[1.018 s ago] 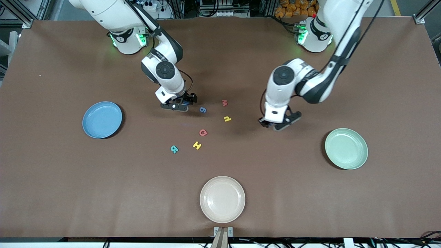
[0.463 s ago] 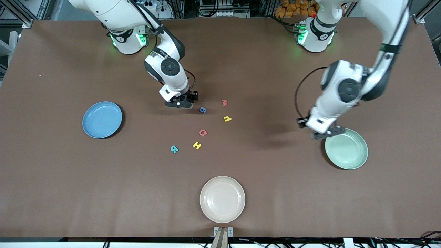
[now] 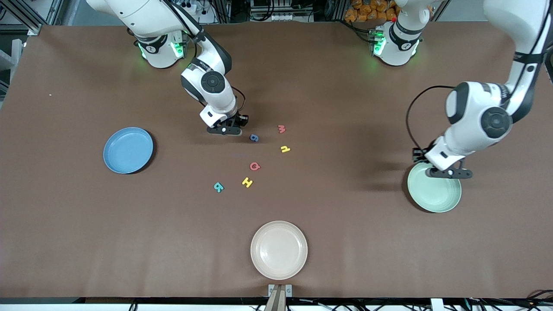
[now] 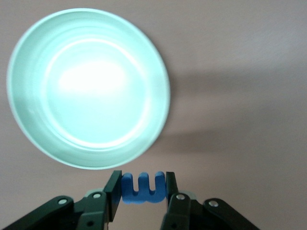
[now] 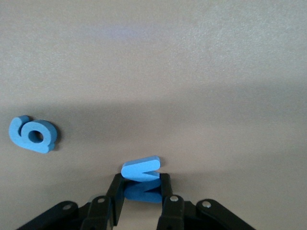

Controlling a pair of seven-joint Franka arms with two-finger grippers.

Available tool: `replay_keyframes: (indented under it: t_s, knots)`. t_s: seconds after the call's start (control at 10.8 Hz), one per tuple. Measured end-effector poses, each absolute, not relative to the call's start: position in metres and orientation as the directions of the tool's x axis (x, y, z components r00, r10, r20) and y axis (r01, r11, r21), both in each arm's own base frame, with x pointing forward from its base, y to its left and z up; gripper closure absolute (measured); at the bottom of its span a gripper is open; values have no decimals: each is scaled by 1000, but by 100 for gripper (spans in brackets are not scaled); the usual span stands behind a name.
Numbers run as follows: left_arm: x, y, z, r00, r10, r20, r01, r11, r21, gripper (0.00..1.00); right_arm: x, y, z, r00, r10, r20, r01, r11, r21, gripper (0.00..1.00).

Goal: Sort uppercase to blue plate, lowercase to green plate
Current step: 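Carry the blue E with the left gripper over the green plate, then release the E onto the green plate while the right gripper carries the W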

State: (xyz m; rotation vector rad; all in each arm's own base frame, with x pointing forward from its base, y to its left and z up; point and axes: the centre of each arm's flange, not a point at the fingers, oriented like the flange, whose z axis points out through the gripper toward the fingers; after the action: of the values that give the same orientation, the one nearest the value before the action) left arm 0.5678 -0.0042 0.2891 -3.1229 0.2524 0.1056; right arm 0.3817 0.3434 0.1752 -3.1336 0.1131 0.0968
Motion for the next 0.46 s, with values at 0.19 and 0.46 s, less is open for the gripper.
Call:
replay_keyframes:
  t_s: [0.19, 0.46]
  knots:
    - [570, 21, 283, 960, -271, -76, -271, -963, 6, 59, 382, 343, 175, 995, -73, -62, -73, -997, -2, 65]
    - [589, 40, 264, 926, -368, -79, -367, -930, 25, 59, 403, 329, 182, 993, -78, -88, -73, -996, 60, 65]
